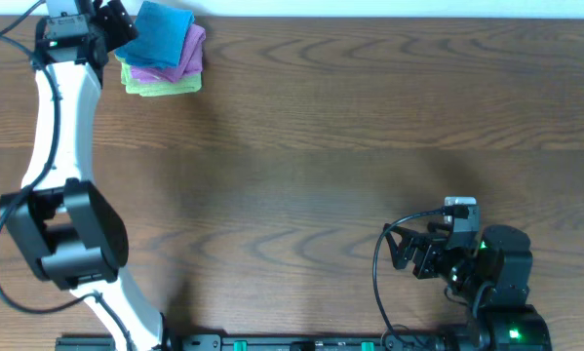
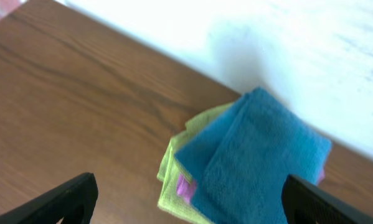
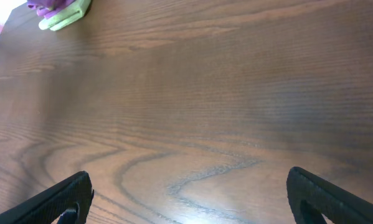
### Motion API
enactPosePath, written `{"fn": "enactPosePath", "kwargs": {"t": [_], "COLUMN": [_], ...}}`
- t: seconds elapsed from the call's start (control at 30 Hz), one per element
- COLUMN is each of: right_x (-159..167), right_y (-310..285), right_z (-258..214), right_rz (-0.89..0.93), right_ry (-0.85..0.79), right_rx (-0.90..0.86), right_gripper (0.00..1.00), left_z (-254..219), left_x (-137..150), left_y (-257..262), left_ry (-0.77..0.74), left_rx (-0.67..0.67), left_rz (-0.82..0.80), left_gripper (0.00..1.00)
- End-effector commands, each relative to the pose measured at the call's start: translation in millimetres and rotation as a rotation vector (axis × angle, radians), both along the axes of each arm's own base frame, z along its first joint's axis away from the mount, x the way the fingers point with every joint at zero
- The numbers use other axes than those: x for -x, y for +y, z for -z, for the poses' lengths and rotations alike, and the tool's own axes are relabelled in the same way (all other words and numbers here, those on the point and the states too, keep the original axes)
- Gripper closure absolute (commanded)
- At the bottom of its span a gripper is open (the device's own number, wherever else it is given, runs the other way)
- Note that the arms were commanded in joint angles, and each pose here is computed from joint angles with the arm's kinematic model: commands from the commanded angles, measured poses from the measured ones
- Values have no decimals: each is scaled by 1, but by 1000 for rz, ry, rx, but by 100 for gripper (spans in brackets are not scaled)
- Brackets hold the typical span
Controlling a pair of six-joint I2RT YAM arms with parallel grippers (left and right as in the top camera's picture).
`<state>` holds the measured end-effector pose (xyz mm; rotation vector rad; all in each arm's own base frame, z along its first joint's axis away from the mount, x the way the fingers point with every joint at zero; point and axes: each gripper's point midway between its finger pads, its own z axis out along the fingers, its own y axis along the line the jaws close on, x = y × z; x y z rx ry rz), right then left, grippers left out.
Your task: Fold the cloth
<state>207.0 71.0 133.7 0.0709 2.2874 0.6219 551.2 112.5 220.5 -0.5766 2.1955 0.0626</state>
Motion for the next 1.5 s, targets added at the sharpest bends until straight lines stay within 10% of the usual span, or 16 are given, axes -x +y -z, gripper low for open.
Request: {"fn": "enactPosePath", "kwargs": {"t": [0.0, 0.43, 0.93, 1.47], "right_x": [1, 1, 1, 1], "right_y": [0, 0, 0, 0], "right_z": [1, 1, 1, 1], "right_rz": [6, 6, 6, 6], "right_ry": [7, 7, 7, 7], "right_rx": [-15, -15, -15, -15], "right_gripper": [1, 1, 1, 1], "left_z": [-22, -40, -26, 41], "left_x": [8, 30, 193, 286], "left_y": [-6, -46, -30, -69], "left_ry": [-13, -9, 372, 64], "left_rx": [-15, 162, 95, 98], "left_rz": [28, 149, -80, -21], "left_gripper": [5, 5, 5, 5]}}
